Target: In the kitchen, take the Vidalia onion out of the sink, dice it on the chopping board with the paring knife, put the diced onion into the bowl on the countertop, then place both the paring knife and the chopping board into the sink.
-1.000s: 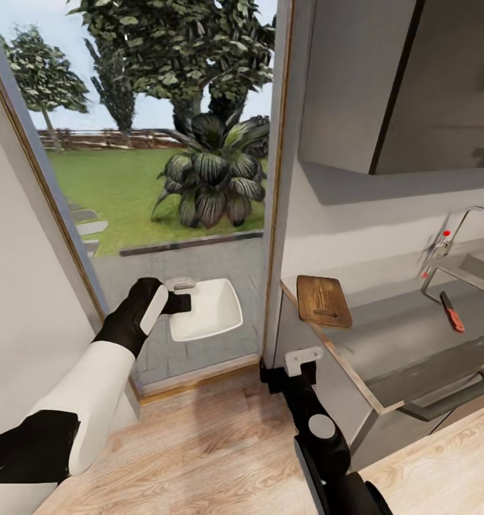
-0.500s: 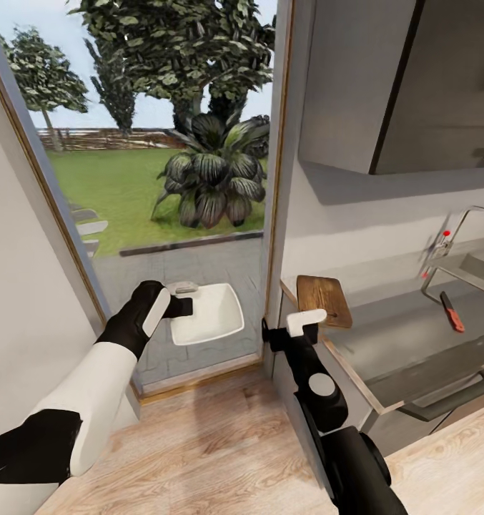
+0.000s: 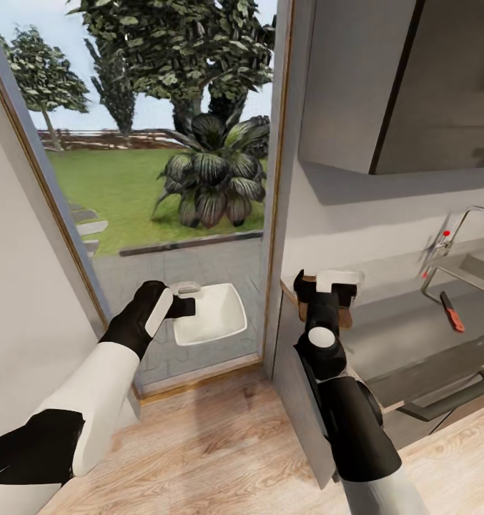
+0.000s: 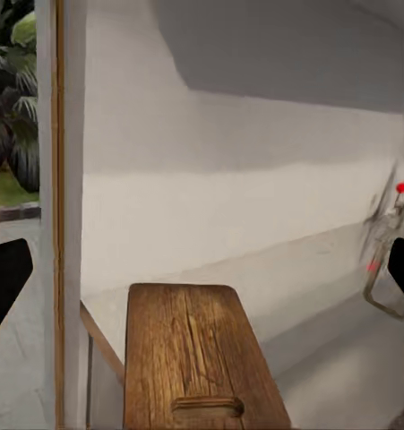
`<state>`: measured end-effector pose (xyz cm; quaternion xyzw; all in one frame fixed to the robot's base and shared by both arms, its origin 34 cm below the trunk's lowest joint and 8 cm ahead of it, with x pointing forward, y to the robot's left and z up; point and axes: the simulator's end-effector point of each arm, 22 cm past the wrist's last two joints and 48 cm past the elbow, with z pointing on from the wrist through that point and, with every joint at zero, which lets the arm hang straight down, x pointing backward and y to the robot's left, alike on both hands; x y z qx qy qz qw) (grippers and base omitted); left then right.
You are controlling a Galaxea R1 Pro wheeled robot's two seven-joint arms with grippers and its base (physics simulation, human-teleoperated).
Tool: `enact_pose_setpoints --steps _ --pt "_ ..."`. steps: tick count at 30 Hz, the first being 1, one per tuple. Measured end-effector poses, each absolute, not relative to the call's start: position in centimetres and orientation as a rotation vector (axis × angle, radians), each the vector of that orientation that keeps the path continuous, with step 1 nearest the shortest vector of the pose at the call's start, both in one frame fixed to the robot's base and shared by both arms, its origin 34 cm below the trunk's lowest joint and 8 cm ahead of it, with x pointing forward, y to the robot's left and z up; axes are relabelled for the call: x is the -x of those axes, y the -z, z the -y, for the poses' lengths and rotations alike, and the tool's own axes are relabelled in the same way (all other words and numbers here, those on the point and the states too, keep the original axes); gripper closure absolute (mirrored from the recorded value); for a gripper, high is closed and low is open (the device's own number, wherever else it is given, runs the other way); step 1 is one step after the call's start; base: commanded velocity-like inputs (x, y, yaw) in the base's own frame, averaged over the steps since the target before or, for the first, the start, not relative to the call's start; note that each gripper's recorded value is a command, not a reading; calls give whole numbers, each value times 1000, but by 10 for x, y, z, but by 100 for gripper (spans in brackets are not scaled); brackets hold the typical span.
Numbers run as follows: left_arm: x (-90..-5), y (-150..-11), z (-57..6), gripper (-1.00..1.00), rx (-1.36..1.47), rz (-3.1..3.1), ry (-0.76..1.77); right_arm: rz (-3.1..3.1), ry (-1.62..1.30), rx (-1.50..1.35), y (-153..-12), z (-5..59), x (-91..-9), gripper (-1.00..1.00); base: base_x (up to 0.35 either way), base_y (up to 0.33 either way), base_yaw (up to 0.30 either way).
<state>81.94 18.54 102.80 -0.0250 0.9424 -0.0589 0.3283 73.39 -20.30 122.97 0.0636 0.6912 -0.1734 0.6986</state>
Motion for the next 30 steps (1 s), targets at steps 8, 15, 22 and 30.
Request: enact_pose_setpoints --steps 8,15,22,30 --pt "-820 -1028 -186 100 66 -2466 154 -1549 472 -193 -1243 222 -736 -100 0 0 0" --pt "-817 -1021 -186 100 67 -2482 155 -1682 537 -347 -1186 275 -740 -100 0 0 0" --pt "-816 -1018 -186 100 67 -2490 156 -1824 522 -506 -1124 319 -735 -100 0 0 0" --pt "-812 -1010 -185 100 68 -2511 158 -1878 479 -563 -1103 324 -733 -100 0 0 0"
